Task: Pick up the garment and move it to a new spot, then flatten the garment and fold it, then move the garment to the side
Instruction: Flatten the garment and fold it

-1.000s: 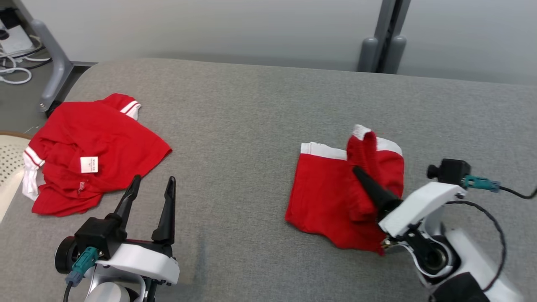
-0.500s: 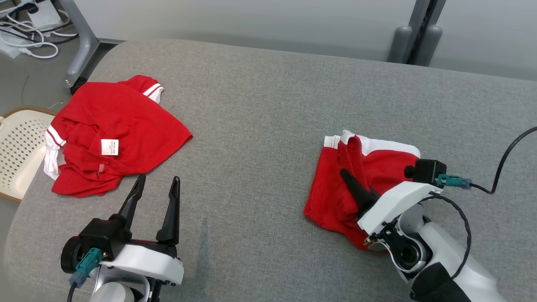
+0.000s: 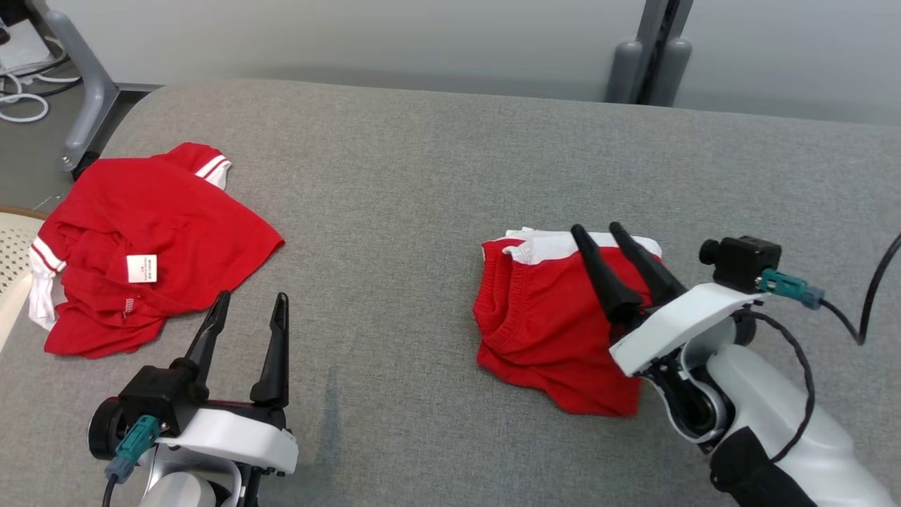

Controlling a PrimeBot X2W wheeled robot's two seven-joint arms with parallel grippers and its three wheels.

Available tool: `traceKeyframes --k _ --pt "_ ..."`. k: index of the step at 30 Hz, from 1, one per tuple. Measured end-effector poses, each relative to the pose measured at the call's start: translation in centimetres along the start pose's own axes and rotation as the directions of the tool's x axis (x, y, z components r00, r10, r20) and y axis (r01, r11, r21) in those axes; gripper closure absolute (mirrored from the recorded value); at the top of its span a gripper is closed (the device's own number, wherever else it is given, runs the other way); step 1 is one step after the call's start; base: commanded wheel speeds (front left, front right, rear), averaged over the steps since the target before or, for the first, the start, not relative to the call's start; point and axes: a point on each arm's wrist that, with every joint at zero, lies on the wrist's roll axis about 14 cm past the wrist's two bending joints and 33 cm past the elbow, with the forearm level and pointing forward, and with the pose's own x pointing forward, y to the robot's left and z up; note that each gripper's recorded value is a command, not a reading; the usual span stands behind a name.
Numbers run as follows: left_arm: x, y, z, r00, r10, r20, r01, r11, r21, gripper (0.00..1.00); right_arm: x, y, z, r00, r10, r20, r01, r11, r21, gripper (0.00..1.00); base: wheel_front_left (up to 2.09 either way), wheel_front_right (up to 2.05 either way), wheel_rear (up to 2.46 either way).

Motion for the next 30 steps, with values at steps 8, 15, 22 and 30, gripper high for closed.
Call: traceKeyframes --k 8,15,22,30 --pt "0.5 -1.1 0.5 0.999 -0.041 0.012 0.041 0.999 -0.003 0.0 -4.1 -4.8 8.5 0.966 -0.094 0.241 0.151 0.961 -0.231 0.0 0.0 0.0 0.0" --pt "0.8 -2.0 0.9 0.997 -0.069 0.022 0.07 0.998 -0.01 0.0 -10.5 -7.9 10.2 0.915 -0.205 0.346 0.329 0.877 -0.351 0.0 0.0 0.0 0.0" --pt "0.8 -3.1 1.0 0.994 -0.104 0.02 0.104 0.994 -0.019 0.0 -14.5 -8.1 10.1 0.885 -0.258 0.388 0.416 0.812 -0.41 0.0 0.0 0.0 0.0" --pt "0.2 -4.2 0.8 0.991 -0.133 0.01 0.133 0.991 -0.021 0.0 -16.9 -7.2 10.0 0.869 -0.287 0.402 0.451 0.792 -0.41 0.0 0.0 0.0 0.0"
